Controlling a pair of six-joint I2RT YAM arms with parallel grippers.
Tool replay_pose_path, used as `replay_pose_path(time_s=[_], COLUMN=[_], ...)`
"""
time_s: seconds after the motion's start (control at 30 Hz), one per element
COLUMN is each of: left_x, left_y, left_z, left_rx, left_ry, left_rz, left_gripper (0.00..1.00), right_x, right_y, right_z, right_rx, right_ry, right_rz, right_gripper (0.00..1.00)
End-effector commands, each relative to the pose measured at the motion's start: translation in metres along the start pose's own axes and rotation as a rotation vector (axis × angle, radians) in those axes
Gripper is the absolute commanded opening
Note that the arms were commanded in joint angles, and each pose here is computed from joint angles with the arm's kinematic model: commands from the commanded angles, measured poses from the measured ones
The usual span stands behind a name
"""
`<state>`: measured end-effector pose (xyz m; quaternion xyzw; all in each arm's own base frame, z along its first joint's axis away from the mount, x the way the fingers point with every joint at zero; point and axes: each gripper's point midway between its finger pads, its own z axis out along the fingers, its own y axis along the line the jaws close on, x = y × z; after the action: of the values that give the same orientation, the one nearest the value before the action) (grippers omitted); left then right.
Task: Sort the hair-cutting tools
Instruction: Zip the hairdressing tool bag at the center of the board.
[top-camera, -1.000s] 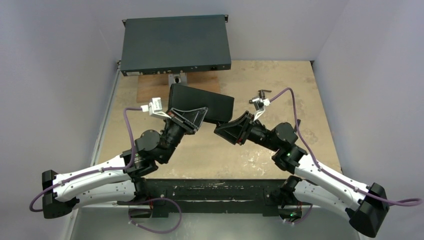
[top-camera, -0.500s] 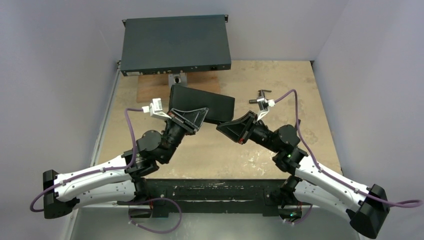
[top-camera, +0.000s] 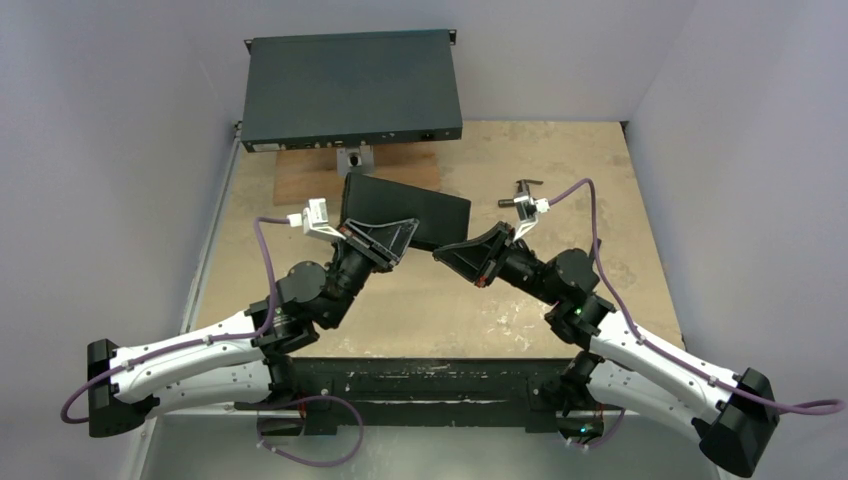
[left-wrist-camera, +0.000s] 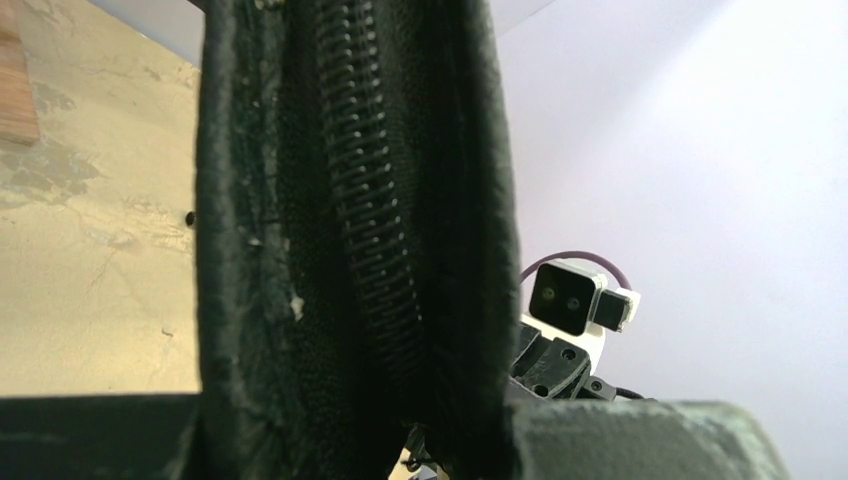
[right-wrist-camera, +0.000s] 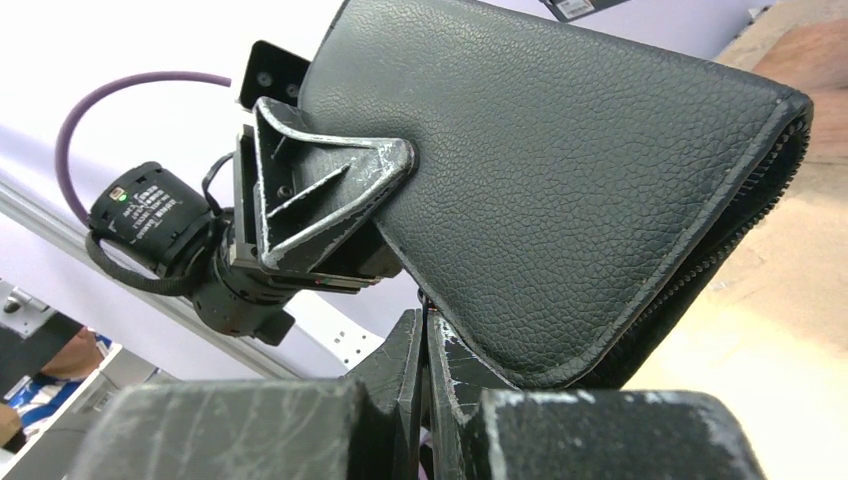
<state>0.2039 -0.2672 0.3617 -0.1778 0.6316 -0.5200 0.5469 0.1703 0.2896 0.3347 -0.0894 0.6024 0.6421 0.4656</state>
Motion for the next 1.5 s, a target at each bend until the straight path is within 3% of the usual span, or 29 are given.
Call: replay_pose_path(time_s=[0.0, 0.37, 0.97, 1.3, 1.47], left_x=[-0.001, -0.038, -0.07, -0.069, -0.055], left_y=[-0.017, -0.021, -0.034, -0.031, -0.02], left_z=[-0.006, -0.012, -0.024, -0.032, -0.04], left_rx=[0.071, 0.073, 0.098, 0.095, 0.036], left_ry=[0.021, -0.098, -0.166, -0.13, -0.011], left_rz=[-0.021, 0.066, 0.071, 0.055, 0.118], left_gripper=[0.0, 0.0, 0.0, 0.0, 0.0], right_x=[-0.023, -0.006, 0.032, 0.025, 0.004], right_y=[0.004, -0.048, -0.099, -0.11, -0.116], right_z=[0.007, 0.0, -0.021, -0.027, -0.033], right_rx=[0.032, 0.311, 0.495, 0.56, 0.637], right_ry=[-0.055, 0.079, 0.214, 0.187, 0.118], right_rz=[-0.047, -0.109, -0.111, -0.148, -0.214], right_gripper=[0.0, 0.0, 0.0, 0.0, 0.0])
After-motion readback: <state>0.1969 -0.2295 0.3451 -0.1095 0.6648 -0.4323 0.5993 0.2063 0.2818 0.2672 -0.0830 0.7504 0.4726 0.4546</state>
